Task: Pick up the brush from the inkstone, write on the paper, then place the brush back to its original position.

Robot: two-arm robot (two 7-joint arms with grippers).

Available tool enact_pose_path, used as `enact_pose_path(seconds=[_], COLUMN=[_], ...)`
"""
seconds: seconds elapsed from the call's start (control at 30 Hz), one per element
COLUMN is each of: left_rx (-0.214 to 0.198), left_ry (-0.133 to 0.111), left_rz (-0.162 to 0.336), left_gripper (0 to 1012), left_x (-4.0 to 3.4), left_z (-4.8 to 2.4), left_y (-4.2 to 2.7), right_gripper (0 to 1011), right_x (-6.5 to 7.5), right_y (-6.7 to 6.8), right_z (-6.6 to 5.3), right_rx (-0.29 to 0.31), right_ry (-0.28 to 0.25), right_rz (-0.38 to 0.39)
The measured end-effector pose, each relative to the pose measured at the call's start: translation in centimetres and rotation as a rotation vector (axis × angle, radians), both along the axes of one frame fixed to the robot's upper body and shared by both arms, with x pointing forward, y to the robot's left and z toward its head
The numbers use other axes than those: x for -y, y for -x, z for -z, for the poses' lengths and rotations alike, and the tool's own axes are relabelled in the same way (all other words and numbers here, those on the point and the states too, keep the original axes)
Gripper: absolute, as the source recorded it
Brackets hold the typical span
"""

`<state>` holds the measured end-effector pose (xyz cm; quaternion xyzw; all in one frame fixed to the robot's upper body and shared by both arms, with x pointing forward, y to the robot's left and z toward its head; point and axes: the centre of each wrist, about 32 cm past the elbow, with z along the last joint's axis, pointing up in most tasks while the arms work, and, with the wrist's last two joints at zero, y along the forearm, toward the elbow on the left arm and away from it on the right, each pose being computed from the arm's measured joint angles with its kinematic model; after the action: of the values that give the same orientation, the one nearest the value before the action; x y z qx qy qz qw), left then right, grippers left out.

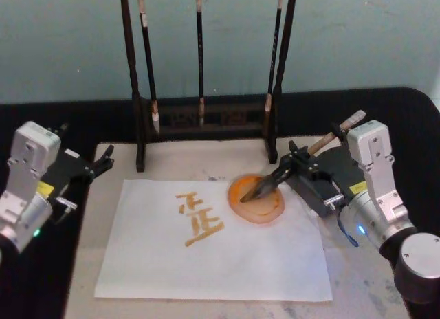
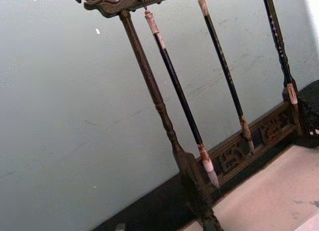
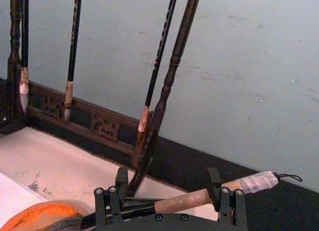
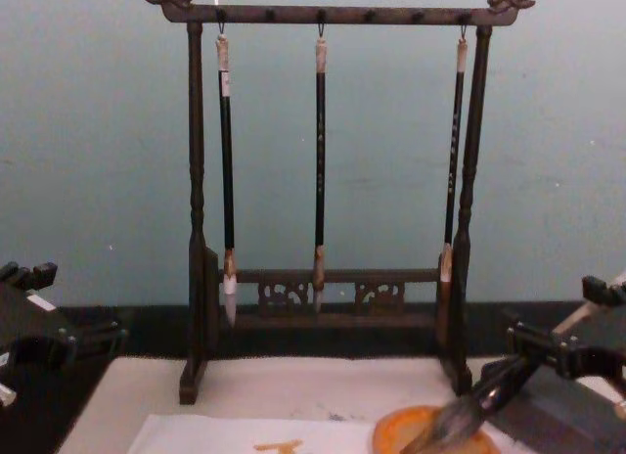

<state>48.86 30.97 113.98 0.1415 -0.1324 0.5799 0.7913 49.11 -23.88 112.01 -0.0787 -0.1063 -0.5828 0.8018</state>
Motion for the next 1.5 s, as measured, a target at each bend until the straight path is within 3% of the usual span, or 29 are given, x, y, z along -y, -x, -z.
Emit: enact_pose_path(seconds=[1.5], left_rx=[0.0], left_ry=[0.0], left_rz=[0.0], left_gripper=[1009], left_x=[0.0], left_z=[0.0], left_y=[0.0], right_gripper=[1000], right_x=[0.0], right_y=[0.0], right_z=[-0.04], right_rx=[0.0], right_ry=[-0.004], right_rz=[0.0])
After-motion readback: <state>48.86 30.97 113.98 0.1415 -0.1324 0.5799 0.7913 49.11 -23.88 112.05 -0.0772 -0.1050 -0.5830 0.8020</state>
